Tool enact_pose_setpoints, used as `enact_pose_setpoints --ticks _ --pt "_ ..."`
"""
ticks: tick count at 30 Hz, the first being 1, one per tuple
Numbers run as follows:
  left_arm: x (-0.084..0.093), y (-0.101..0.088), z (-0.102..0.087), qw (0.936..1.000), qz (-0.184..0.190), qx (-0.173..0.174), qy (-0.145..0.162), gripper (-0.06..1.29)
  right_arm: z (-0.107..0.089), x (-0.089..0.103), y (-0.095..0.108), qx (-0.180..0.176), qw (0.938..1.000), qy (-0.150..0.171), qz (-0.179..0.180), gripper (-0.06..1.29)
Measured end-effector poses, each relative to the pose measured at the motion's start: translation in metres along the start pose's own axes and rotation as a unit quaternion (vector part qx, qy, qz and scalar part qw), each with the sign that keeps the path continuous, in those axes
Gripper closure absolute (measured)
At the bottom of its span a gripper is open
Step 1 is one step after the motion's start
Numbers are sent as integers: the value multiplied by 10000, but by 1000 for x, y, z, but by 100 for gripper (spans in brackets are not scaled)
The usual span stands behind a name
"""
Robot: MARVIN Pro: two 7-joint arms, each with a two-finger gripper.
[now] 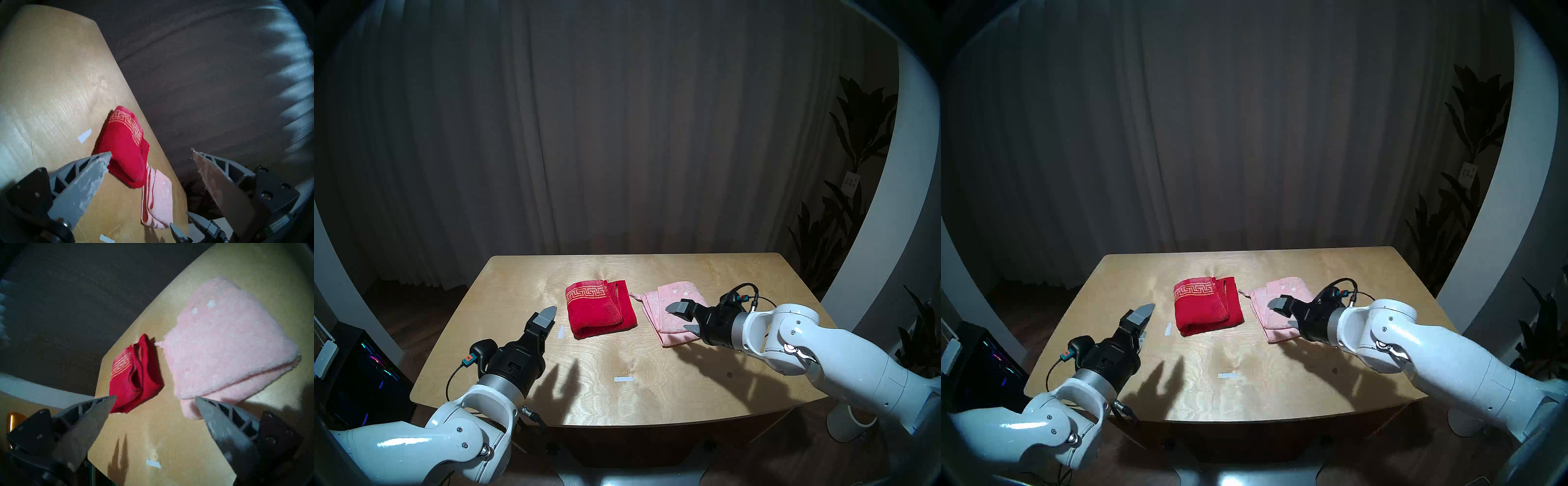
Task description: Fold each towel twice and stack them on table
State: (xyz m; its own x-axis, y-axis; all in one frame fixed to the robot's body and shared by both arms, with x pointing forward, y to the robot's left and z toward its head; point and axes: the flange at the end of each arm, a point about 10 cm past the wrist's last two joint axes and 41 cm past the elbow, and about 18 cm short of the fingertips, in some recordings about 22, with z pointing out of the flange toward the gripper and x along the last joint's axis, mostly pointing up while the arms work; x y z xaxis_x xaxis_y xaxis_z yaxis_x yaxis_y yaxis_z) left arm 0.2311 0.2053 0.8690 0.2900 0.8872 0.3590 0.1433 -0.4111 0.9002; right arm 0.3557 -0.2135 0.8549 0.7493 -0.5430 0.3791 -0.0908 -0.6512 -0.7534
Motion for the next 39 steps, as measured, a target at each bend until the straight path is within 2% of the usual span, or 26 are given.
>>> enact_pose_setpoints --ticks 1,6,11,13,14,20,29,39 --pt "-5 2 0 9999 -49 -3 -148 2 -4 6 8 -111 9997 111 174 2" --pt "-17 6 1 9985 -156 -29 -521 2 -12 20 24 -353 9973 341 550 2" --pt "-31 12 3 9945 -260 -101 -1012 2 -21 34 49 -714 9905 598 1016 2" --pt "-34 14 4 9935 -276 -122 -1094 2 -23 36 54 -782 9888 640 1099 2" --pt "-37 16 6 9919 -294 -160 -1223 2 -26 41 61 -883 9858 711 1240 2" --pt "-45 19 16 9874 -298 -239 -1536 2 -33 54 78 -1088 9767 914 1607 2" --pt "-61 16 37 9790 -329 -304 -1990 2 -40 71 95 -1279 9626 1145 2098 2" --pt "-82 10 61 9697 -343 -314 -2397 2 -37 71 103 -1285 9507 1120 2592 2"
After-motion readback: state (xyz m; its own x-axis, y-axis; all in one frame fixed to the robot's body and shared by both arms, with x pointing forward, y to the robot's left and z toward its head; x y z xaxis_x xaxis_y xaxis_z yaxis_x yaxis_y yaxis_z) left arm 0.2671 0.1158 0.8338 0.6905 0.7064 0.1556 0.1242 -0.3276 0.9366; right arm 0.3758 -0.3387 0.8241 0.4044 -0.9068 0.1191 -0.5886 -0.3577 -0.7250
